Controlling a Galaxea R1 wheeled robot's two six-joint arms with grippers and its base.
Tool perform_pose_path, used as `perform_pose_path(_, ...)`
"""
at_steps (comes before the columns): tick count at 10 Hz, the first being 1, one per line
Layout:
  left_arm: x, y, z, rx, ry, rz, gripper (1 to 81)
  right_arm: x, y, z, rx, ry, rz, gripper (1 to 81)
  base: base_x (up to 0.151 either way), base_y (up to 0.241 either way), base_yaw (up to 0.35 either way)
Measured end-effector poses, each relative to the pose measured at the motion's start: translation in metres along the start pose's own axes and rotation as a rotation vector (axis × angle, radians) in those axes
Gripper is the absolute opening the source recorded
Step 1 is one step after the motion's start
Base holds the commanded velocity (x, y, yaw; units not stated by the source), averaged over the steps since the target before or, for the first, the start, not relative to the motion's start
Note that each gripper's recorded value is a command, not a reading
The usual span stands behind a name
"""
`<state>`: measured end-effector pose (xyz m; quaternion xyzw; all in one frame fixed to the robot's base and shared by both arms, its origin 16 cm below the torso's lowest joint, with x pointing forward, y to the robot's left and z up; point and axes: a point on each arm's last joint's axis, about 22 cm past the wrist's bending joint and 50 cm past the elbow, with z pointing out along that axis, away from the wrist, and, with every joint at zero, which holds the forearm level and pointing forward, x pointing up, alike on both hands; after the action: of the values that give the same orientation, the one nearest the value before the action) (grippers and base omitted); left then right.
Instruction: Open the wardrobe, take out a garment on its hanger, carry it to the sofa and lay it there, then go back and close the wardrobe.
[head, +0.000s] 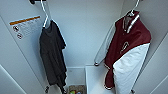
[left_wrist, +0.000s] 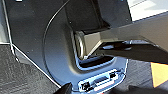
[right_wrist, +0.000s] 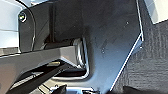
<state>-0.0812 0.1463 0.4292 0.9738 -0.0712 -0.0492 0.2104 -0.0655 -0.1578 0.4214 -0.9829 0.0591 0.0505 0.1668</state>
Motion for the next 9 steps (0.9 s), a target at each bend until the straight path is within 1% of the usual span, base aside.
perform_pose_path(1,-0.002,-0.001,0.0,0.004,-0.003,-0.005,81.1,-0.005,0.001,0.0,-0.001,-0.008,0.002,81.1,0.0,0.0,0.0)
perform_pose_path(2,0.0,-0.005,-0.001,0.01,-0.001,-0.027,81.1,-0.004,0.001,0.0,-0.003,-0.007,0.001,81.1,0.0,0.0,0.0)
perform_pose_path(3,-0.002,-0.009,-0.002,0.023,-0.004,-0.068,81.1,-0.001,0.002,0.0,-0.004,-0.003,0.0,81.1,0.0,0.0,0.0)
perform_pose_path(4,-0.007,-0.014,-0.002,0.05,-0.02,-0.088,81.1,0.0,0.002,0.0,-0.004,-0.002,0.0,81.1,0.0,0.0,0.0)
perform_pose_path(5,-0.011,-0.016,-0.001,0.071,-0.037,-0.055,81.1,-0.001,0.002,0.0,-0.004,-0.003,0.001,81.1,0.0,0.0,0.0)
perform_pose_path(6,-0.013,-0.015,0.0,0.075,-0.046,0.002,81.1,0.0,0.002,0.0,-0.004,-0.002,0.002,81.1,0.0,0.0,0.0)
perform_pose_path(8,-0.019,-0.016,0.0,0.098,-0.081,0.062,81.1,-0.001,0.0,0.0,-0.002,-0.003,0.001,81.1,0.0,0.0,0.0)
perform_pose_path(9,-0.019,-0.014,0.001,0.091,-0.085,0.077,81.1,-0.001,-0.001,0.0,-0.001,-0.004,0.001,81.1,0.0,0.0,0.0)
